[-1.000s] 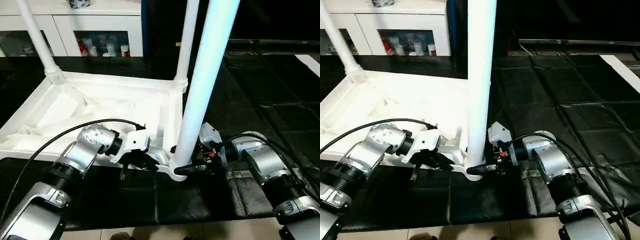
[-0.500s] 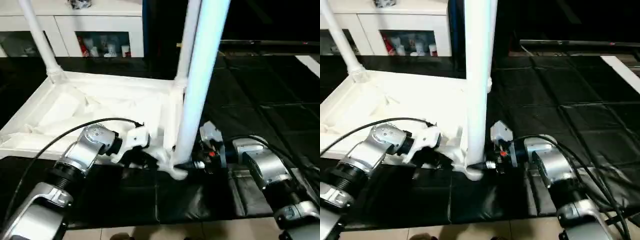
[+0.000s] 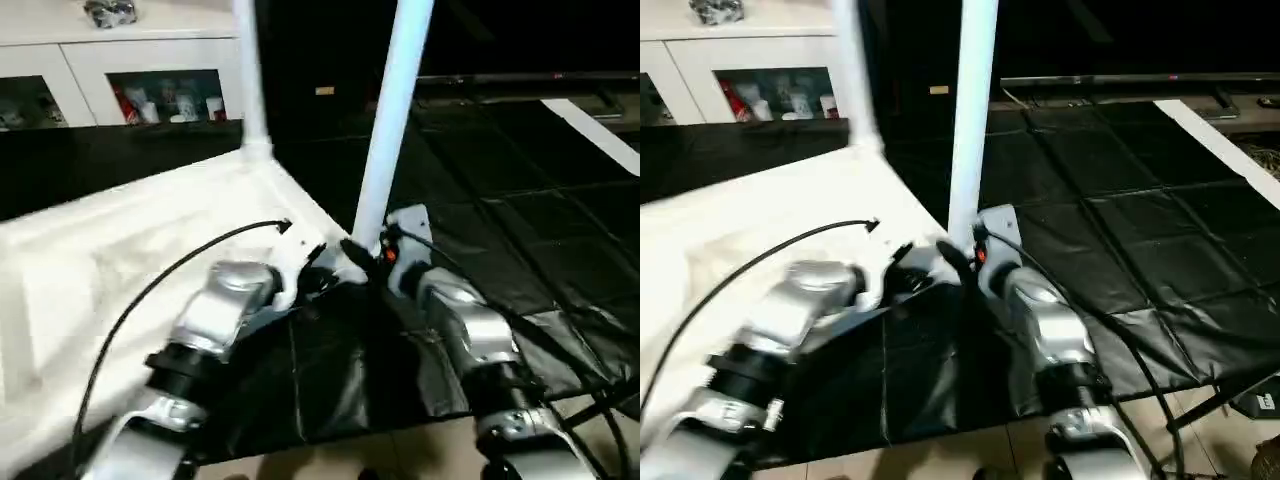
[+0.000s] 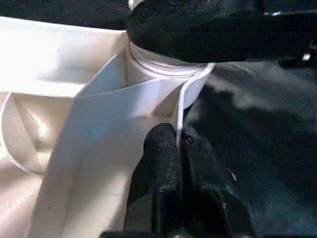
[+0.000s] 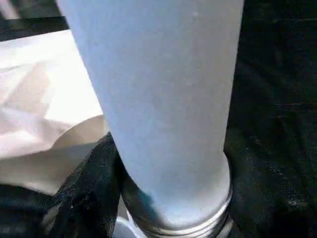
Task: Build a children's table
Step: Rotate leg to tighten
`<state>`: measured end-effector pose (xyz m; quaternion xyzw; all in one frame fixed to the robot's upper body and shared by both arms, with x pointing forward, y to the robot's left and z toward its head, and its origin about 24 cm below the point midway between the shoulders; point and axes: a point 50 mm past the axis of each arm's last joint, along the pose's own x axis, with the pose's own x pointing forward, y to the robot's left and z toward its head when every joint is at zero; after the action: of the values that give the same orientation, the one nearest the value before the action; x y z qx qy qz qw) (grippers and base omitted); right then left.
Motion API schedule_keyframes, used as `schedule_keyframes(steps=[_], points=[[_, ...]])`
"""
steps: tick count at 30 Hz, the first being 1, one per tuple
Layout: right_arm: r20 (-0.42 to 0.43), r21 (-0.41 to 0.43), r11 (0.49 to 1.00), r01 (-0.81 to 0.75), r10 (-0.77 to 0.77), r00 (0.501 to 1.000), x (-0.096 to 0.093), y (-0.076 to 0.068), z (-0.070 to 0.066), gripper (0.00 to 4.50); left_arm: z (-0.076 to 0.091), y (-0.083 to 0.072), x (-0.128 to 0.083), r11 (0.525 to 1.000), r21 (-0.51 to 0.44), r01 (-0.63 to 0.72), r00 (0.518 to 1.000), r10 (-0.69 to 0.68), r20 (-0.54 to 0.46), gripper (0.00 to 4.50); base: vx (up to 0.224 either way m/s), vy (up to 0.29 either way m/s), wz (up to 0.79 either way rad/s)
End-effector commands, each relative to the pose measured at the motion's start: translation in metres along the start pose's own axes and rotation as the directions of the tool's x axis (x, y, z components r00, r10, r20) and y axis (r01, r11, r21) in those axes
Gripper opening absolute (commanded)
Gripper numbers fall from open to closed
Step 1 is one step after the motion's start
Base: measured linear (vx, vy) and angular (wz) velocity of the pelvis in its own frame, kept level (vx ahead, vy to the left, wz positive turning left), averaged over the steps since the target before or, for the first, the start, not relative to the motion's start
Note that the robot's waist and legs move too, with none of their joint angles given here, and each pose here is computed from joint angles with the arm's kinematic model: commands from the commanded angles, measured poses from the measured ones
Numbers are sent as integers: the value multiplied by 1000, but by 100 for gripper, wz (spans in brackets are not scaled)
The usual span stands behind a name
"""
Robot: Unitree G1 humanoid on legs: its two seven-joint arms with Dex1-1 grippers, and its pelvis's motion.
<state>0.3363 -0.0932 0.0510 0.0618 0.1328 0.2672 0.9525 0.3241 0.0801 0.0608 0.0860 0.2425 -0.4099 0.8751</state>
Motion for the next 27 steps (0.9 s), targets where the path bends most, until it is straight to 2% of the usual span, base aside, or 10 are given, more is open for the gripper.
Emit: schedule_keyframes(steps=[1,2,5,8,11,14,17,21,24,27], points=[[-111,85,984,-156,165,980,13,42,-26,263,31,-13,5,1000,16,10,991,-12,136,0,0,0,0],[-107,78,986,-148,156,982,13,41,-26,263,30,-12,5,1000,24,7,991,-10,130,0,0,0,0],[-75,55,985,-164,168,983,10,38,-24,333,26,-9,1,999,44,3,994,-8,111,0,0,0,0],[-55,35,980,-197,199,978,6,32,-21,335,21,-4,-4,997,73,13,995,-20,98,0,0,0,0],[-39,17,974,-226,226,973,1,27,-19,375,18,-1,-7,995,98,34,995,-43,88,0,0,0,0],[-7,-45,950,-310,310,951,-13,9,-11,398,8,6,-16,982,158,105,992,-115,58,0,0,0,0],[-28,-154,907,-393,393,919,-28,-9,-2,424,-1,15,-24,957,228,181,982,-188,9,0,0,0,0],[-85,-244,844,-478,472,877,-40,-23,5,441,-7,20,-32,924,272,270,961,-274,-27,0,0,0,0],[-121,-259,797,-546,534,837,-47,-27,9,441,-13,21,-35,892,309,331,943,-325,-71,0,0,0,0],[-191,-271,719,-640,611,768,-56,-30,11,441,-17,22,-39,851,332,406,913,-392,-112,0,0,0,0]])
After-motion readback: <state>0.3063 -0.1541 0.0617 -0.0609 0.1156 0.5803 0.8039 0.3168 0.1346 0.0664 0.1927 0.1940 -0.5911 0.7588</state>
